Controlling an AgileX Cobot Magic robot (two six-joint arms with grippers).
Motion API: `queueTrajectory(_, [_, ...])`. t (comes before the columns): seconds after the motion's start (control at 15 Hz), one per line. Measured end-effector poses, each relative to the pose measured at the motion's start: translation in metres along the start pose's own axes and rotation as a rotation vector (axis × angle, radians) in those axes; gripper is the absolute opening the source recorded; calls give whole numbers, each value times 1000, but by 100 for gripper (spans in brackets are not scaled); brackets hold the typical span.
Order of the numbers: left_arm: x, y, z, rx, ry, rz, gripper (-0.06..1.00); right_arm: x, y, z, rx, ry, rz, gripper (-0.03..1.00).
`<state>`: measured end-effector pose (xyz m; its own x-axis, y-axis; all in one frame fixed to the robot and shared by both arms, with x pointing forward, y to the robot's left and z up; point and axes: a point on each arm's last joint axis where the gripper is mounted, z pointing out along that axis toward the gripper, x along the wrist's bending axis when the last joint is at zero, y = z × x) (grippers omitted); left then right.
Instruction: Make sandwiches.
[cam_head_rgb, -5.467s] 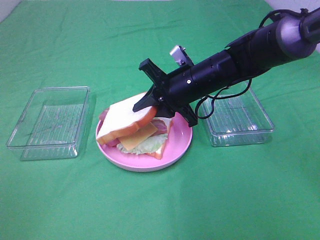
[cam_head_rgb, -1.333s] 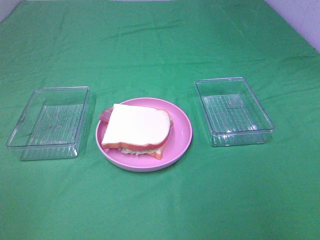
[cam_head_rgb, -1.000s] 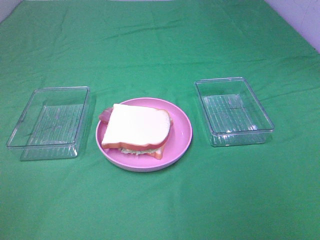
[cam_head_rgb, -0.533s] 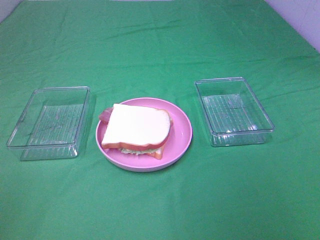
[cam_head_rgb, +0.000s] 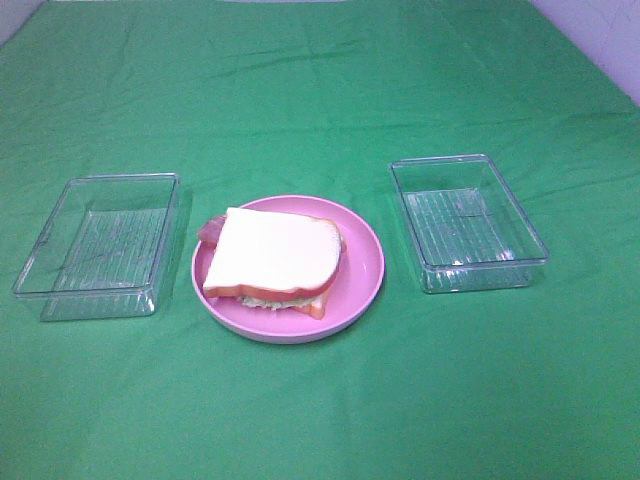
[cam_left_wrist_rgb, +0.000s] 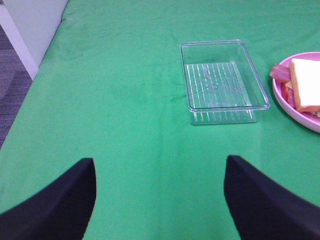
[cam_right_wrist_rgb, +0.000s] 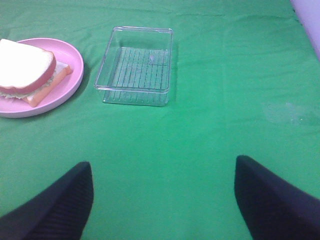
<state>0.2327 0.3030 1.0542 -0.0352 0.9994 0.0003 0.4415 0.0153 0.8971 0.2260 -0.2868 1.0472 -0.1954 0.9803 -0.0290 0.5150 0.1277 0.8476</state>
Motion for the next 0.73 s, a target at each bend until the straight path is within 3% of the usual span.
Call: queueTrajectory(0.73, [0, 0, 0, 0, 0, 0, 69, 0, 0, 0, 0, 0, 0, 74])
